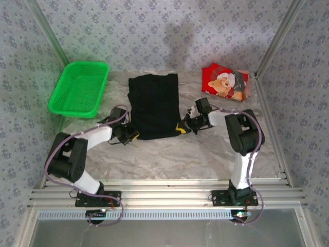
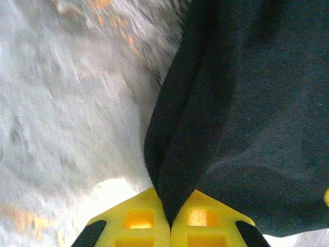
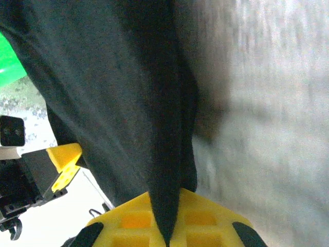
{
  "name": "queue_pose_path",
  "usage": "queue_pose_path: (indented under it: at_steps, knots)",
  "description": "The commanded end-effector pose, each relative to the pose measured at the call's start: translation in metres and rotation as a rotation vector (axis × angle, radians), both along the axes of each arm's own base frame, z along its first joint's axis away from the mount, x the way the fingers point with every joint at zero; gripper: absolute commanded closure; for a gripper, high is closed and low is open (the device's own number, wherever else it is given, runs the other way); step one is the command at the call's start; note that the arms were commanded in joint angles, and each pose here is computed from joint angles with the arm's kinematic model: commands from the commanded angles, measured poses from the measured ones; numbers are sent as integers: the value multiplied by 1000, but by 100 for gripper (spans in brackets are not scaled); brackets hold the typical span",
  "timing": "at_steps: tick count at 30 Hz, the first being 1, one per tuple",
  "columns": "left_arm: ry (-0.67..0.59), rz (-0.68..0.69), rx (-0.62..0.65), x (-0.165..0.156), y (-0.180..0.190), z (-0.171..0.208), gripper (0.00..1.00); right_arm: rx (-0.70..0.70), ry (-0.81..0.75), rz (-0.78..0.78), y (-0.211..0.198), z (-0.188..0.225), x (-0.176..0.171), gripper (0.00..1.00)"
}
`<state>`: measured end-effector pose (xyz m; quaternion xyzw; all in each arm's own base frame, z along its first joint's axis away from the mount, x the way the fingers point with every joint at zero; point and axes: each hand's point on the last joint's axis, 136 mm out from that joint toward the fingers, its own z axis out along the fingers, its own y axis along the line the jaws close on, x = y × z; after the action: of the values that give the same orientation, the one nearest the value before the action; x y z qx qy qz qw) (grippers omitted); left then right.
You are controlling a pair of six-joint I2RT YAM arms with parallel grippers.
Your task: Fold and stack the t-shirts
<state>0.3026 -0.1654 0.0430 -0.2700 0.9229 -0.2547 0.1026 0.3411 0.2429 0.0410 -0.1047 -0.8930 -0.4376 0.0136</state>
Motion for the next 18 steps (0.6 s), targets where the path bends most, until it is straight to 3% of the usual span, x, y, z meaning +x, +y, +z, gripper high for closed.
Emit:
queue_pose_path:
  at_steps: [1,10,18]
  knots:
    - [21,-23,73,-36,7,3,100,-41,73,-12,-16,12,-40,100]
    - [45,18,80,-129,3,2,100,-103,209,-38,-32,4,-144,100]
    - [-20,14,42,-141,5,50,100,-91,159,-59,-29,49,-166,100]
